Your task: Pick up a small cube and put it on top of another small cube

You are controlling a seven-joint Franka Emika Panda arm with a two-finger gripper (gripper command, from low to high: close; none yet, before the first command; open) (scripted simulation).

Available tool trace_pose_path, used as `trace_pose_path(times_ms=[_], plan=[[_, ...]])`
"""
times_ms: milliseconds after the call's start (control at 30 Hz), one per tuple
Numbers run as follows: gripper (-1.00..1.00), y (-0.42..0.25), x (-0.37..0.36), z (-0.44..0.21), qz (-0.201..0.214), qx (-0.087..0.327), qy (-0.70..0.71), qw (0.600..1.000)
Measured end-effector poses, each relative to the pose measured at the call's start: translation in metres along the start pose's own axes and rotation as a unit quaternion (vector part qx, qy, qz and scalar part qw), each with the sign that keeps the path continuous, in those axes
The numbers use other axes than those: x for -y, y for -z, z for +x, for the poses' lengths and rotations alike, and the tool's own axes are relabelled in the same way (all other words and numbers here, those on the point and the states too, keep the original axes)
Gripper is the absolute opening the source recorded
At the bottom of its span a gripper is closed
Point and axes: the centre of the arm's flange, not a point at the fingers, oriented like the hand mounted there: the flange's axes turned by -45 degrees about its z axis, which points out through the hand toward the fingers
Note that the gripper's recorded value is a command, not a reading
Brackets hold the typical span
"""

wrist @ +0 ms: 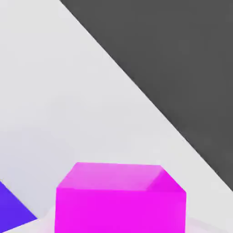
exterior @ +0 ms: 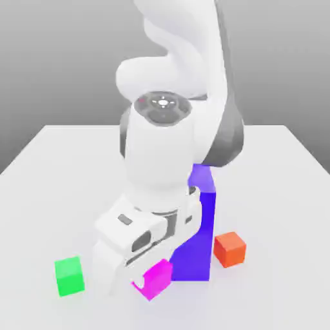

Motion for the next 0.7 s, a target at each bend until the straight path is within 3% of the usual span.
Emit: trace_pose_path(times_ms=[233,567,600,700], plan=[[-1.0,-0.006,-0.051,-0.143,0.013,-0.027,-0.185,0.982],[-1.0,-0.07,-0.035,-0.149,0.015,-0.039,-0.19,0.981],[1.0,-0.077,-0.034,-0.149,0.015,-0.038,-0.19,0.981],[1.0,-0.077,-0.034,-0.149,0.015,-0.038,-0.19,0.981]])
